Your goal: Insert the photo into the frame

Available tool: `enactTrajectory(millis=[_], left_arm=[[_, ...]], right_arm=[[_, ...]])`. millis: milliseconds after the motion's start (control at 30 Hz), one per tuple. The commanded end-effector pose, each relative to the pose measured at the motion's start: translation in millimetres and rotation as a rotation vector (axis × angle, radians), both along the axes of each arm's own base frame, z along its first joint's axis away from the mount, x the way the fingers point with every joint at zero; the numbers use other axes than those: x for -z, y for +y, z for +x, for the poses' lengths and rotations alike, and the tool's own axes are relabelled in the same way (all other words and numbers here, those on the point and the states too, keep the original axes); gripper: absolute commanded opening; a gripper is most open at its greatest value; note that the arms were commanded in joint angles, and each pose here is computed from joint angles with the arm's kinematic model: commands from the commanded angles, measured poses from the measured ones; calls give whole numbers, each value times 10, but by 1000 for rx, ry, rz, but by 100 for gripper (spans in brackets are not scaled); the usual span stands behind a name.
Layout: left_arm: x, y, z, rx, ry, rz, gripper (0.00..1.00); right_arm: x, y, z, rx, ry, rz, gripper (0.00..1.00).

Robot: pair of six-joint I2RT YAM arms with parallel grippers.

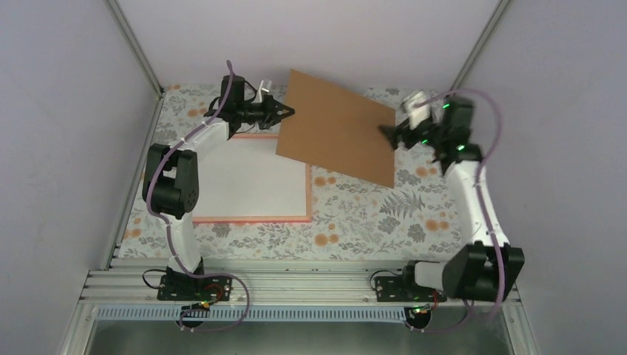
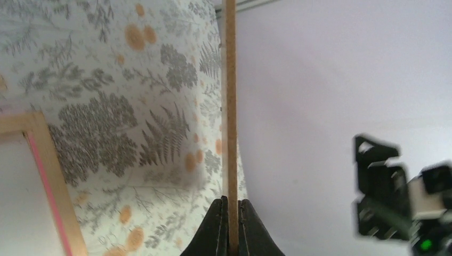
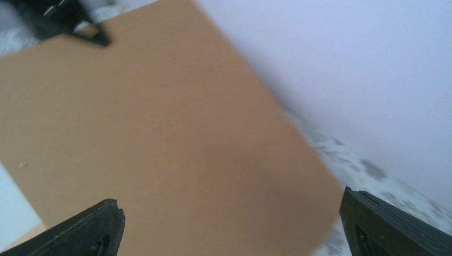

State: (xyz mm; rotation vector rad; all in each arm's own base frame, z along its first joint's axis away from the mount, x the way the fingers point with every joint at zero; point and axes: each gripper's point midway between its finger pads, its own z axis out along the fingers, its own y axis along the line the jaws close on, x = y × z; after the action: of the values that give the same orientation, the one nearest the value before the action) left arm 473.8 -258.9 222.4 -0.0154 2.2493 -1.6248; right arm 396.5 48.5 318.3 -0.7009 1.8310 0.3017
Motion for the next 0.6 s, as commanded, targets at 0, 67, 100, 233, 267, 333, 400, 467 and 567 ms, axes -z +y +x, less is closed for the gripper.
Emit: enactTrajectory(millis=[0,67,100,233,267,333,400,467,567], left_arm=[[-484,53,-190,36,40,-173,2],[-428,94,-210,23,88,-194,2],[-413,105,-218,20,102,-203,2],[-391,115,-215,11,122,-213,2],[-368,118,-215,7,133,-214,2],[-329,121,-223,2,155,-220,3],[-287,130,-241,-6,183,-228,2],[-258,139,-263,-16,216,-242,2],[-205,140,-315,-21,245,-244,2]], right_arm=[[354,614,-297,-49,-154,-224,100],[582,836,-472,-75,-193,-290,100],[629,949,-537,-91,-213,-313,100],[791,1277,-746,-162,-260,-370,100],[840,1378,-818,-197,-269,-381,99],[936,1482,-901,-230,-285,-428,98],[993,1540,-942,-238,-313,-471,97],[1096,1578,-938,-243,-353,-544,96],[1176,1547,-838,-198,-437,-655,92]])
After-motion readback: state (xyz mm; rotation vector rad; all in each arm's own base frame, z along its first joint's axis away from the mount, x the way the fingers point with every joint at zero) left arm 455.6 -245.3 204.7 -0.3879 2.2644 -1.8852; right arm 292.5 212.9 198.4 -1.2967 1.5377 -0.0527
